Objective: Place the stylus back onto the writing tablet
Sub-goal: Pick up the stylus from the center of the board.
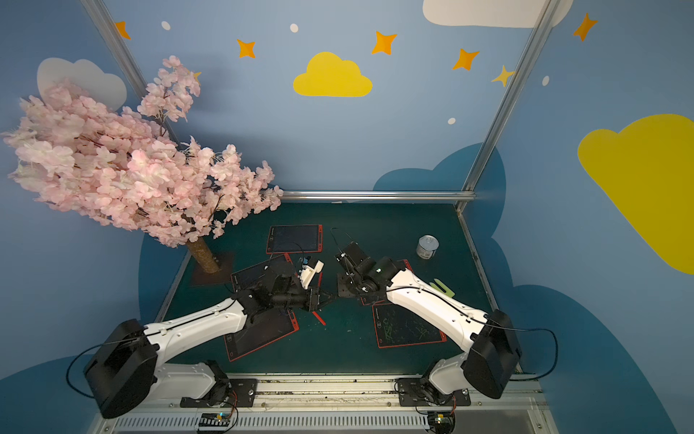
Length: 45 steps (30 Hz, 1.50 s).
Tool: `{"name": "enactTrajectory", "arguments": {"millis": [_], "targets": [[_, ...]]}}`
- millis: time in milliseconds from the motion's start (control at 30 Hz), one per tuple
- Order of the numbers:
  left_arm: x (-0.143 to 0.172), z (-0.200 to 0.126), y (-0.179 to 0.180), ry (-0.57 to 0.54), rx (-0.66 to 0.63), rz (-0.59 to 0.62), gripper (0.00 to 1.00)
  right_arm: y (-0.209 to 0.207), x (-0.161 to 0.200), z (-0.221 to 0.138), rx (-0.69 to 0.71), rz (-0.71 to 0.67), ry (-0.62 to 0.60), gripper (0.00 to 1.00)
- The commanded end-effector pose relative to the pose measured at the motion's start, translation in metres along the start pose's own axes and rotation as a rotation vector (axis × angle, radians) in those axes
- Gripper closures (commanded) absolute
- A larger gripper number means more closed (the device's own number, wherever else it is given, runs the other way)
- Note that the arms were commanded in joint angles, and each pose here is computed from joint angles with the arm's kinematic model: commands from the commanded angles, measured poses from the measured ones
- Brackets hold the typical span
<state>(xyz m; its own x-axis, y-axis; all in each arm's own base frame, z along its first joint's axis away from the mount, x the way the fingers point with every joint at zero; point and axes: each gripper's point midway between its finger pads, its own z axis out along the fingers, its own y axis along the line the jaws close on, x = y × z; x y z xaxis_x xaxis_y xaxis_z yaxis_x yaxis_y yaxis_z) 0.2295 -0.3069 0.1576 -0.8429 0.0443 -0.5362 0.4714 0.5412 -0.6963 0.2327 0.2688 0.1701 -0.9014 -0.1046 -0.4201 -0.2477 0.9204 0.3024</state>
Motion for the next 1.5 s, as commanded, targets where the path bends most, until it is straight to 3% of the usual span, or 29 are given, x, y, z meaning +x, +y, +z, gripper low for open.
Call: {"name": "enactTrajectory", "arguments": {"millis": [0,233,400,500,667,900,1467], "targets": [[0.010,-0.015,0.020,0.038,-0.097,0.032,0.77,-0.005,-0.002,-0.009,-0.019,0.007,-0.054,0.81],[0.012,-0.048,0.026,0.058,-0.225,0.130,0.70,0.006,-0.008,-0.005,-0.092,-0.009,-0.106,0.77],[0.016,-0.083,-0.004,0.096,-0.192,0.295,0.57,0.018,-0.020,0.010,-0.087,0.028,-0.082,0.75],[0.015,-0.106,-0.019,0.081,-0.181,0.358,0.46,0.026,-0.028,0.022,-0.055,0.037,-0.036,0.75],[0.016,-0.133,-0.033,0.052,-0.179,0.494,0.17,0.035,-0.037,0.050,0.013,0.038,0.064,0.77],[0.016,-0.141,-0.019,-0.038,-0.241,0.551,0.01,0.038,-0.052,0.095,0.082,0.066,0.121,0.78],[0.020,-0.138,-0.021,-0.043,-0.210,0.553,0.01,0.026,-0.050,0.163,0.233,0.078,0.226,0.78]]}}
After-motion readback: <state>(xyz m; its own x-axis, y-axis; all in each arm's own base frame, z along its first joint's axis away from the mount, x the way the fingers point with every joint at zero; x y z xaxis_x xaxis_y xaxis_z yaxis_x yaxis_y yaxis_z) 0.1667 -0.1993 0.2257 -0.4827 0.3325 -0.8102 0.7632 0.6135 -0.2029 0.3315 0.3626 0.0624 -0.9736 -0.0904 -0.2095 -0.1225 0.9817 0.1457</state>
